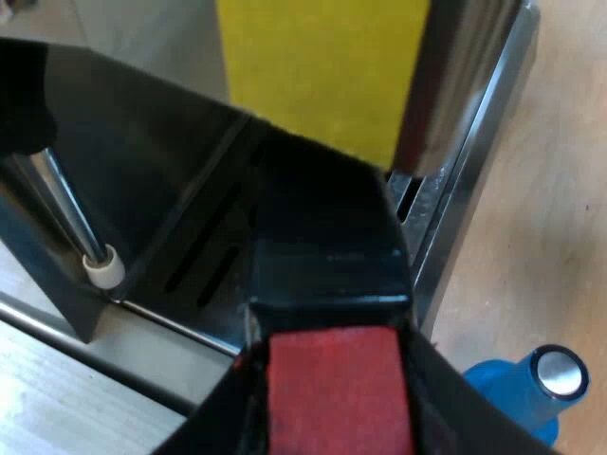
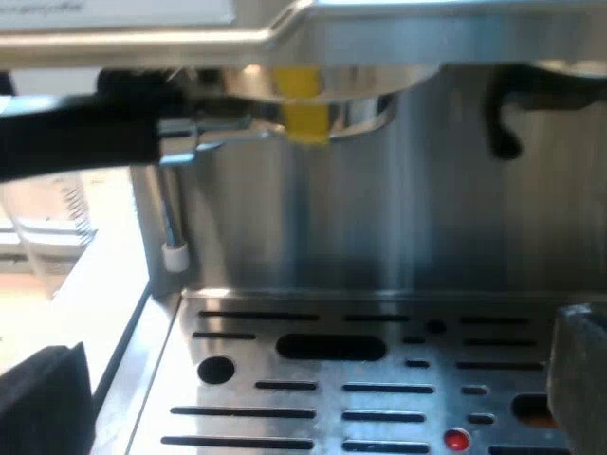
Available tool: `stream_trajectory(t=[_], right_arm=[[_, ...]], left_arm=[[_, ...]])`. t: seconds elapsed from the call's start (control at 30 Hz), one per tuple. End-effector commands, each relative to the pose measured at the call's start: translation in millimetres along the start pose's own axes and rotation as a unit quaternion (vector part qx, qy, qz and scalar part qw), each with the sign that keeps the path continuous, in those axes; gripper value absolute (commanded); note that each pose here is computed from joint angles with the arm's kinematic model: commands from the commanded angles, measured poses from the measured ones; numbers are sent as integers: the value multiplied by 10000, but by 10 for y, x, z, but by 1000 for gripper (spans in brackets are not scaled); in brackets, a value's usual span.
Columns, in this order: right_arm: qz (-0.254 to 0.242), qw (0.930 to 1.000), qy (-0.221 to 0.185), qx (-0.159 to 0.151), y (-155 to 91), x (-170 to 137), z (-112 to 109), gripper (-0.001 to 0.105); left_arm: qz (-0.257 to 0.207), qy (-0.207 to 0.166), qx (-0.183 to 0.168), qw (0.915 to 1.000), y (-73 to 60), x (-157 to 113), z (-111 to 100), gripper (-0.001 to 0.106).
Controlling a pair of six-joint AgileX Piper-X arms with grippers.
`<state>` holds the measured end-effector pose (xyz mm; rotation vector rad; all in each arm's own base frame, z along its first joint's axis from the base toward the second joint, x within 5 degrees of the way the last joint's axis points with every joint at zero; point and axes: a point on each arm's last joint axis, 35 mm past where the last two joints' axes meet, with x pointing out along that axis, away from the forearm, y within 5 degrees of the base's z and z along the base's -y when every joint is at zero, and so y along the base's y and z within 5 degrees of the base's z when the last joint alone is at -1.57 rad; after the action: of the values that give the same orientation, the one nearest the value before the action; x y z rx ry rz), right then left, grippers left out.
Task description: Put the handle in the coffee machine
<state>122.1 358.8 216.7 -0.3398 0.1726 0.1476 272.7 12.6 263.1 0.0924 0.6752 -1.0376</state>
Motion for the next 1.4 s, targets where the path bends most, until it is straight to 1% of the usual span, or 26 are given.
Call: stream_trajectory(t=[0.03,0.17,0.27,0.3,0.37,0.47,0.53,0.57,0.7,0.73,0.87,0.9,0.97,1.0,1.03,1.07,1.13,1.17,1.2,1.23,1.3,1.4], right_arm=[[-4,10000,41,-40,-41,59,5,98],[-82,9999,101,-36,-89,144,-15,98],[-14,9999,151,-43,-96,194,-32,94],[102,9998,190,-38,-95,227,-43,87],[271,9992,289,-100,-55,298,-122,65],[230,9992,321,-110,-31,360,-183,54],[216,9993,300,-58,-13,386,-203,52],[208,9994,278,-10,-1,402,-212,52],[192,9995,268,22,11,426,-231,52],[82,9995,279,95,14,537,-296,52],[-113,9993,267,254,-20,717,-363,52],[-130,9992,254,274,-21,743,-374,52],[-192,9994,238,186,-39,812,-394,52],[-201,9995,209,110,-39,843,-403,51],[-129,9998,159,5,-39,884,-406,45],[9,10000,72,-63,-21,910,-405,37],[85,9999,-20,-144,-8,936,-405,29],[63,9998,-192,-34,-1,966,-388,20],[49,9998,-218,0,-3,976,-389,18],[9,9995,-285,104,-13,1007,-388,13],[-43,9992,-335,203,-33,1044,-387,12],[-21,9992,-338,217,-46,1073,-395,12]], left_arm=[[-1011,-1377,339,9847,-145,-132,188,0],[-1011,-1377,338,9847,-145,-132,187,0],[-1011,-1377,338,9847,-145,-132,187,0],[-1011,-1377,338,9847,-145,-132,187,0],[-1009,-1378,343,9847,-144,-132,188,0],[-1009,-1378,343,9847,-144,-132,188,0],[-1009,-1378,343,9847,-144,-132,188,0],[-1003,-1372,343,9849,-144,-131,188,0],[-1003,-1372,343,9849,-144,-131,188,0],[-1003,-1372,343,9849,-144,-131,188,0],[-1003,-1372,343,9849,-144,-131,188,0],[-1003,-1372,343,9849,-144,-131,188,0],[-1003,-1372,343,9849,-144,-131,188,0],[-1003,-1372,343,9849,-144,-131,188,0],[-1003,-1372,343,9849,-144,-131,188,0],[-1003,-1372,343,9849,-144,-131,188,0],[-1003,-1372,343,9849,-144,-131,188,0],[-1003,-1372,343,9849,-144,-131,188,0],[-1003,-1372,343,9849,-144,-131,188,0],[-1003,-1372,343,9849,-144,-131,188,0],[-1003,-1372,343,9849,-144,-131,188,0],[-1003,-1372,343,9849,-144,-131,188,0]])
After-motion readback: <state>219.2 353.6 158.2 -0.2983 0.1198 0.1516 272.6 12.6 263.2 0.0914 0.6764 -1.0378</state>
